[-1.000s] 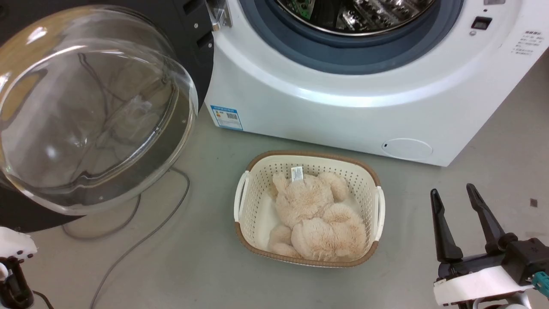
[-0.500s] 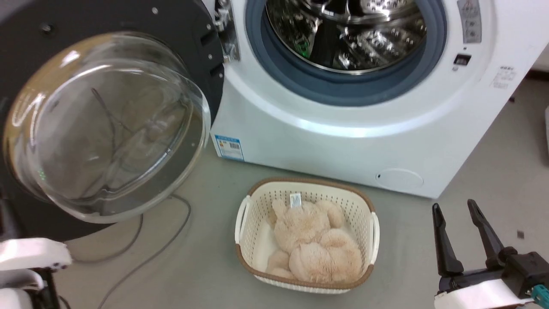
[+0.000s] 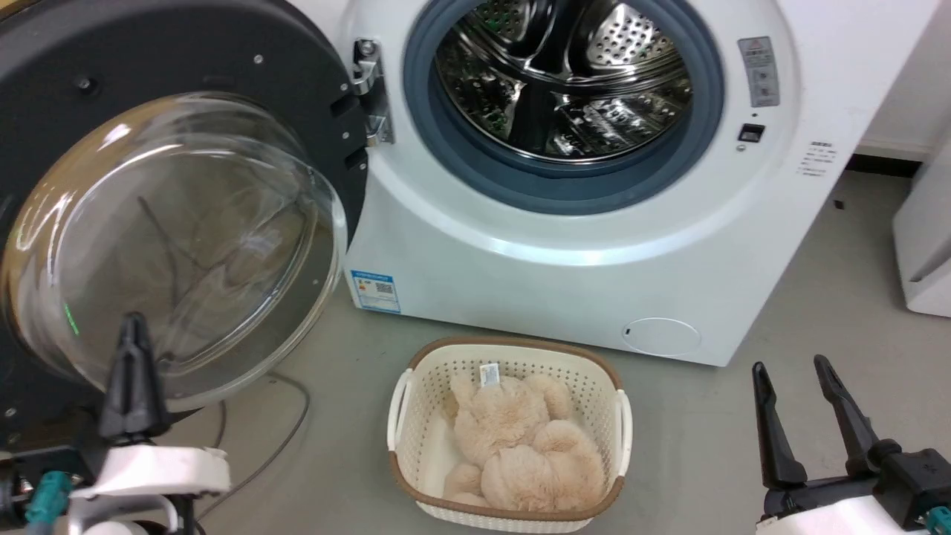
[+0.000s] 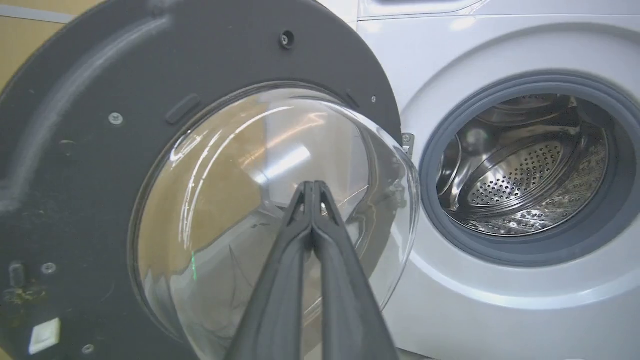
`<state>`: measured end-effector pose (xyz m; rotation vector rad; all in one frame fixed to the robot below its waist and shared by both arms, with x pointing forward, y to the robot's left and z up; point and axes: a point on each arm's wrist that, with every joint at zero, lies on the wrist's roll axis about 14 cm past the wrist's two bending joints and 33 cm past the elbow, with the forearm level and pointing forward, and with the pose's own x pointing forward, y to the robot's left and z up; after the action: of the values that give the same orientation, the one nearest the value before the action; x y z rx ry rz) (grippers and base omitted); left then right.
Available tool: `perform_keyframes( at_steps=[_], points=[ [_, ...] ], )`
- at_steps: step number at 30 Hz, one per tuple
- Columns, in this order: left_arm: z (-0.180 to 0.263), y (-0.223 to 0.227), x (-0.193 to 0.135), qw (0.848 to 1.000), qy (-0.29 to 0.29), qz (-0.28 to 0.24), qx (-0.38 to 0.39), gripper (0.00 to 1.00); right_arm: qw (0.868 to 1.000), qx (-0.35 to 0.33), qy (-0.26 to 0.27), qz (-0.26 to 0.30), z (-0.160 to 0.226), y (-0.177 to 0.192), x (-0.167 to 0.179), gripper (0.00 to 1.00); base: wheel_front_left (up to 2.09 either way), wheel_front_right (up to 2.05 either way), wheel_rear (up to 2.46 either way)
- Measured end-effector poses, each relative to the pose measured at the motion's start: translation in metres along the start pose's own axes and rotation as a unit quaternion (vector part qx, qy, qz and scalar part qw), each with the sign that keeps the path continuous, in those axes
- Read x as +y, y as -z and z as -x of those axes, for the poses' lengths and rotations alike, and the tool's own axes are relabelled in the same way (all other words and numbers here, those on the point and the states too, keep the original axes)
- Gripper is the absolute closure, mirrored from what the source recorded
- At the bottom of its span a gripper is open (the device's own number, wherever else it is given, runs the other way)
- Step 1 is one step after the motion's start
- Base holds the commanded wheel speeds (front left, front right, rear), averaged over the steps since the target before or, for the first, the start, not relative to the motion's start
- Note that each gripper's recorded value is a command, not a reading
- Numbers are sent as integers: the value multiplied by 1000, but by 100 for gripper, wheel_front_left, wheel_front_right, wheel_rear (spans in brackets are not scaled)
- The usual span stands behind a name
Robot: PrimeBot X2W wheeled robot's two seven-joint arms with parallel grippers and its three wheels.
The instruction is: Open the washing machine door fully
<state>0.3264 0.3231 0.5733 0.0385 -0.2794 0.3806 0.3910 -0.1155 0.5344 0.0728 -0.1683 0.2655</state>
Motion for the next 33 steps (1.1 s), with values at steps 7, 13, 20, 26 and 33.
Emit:
perform_keyframes(
  at_steps=[7, 13, 20, 26, 33],
  points=[
    [5, 11, -50, 997, 70, 24, 16, 0, 999, -7, 29, 11, 14, -8, -17, 0, 0, 0, 0],
    [10, 25, -91, 991, 124, 36, 38, 0, 998, -11, 56, 18, 29, -14, -32, 0, 0, 0, 0],
    [14, 43, -119, 984, 156, 51, 66, 0, 996, -17, 84, 25, 42, -21, -48, 0, 0, 0, 0],
    [16, 53, -133, 981, 171, 49, 82, 0, 994, -18, 101, 28, 53, -23, -55, 0, 0, 0, 0],
    [21, 60, -138, 979, 176, 52, 94, 0, 994, -18, 108, 29, 57, -24, -59, 0, 0, 0, 0]
  ],
)
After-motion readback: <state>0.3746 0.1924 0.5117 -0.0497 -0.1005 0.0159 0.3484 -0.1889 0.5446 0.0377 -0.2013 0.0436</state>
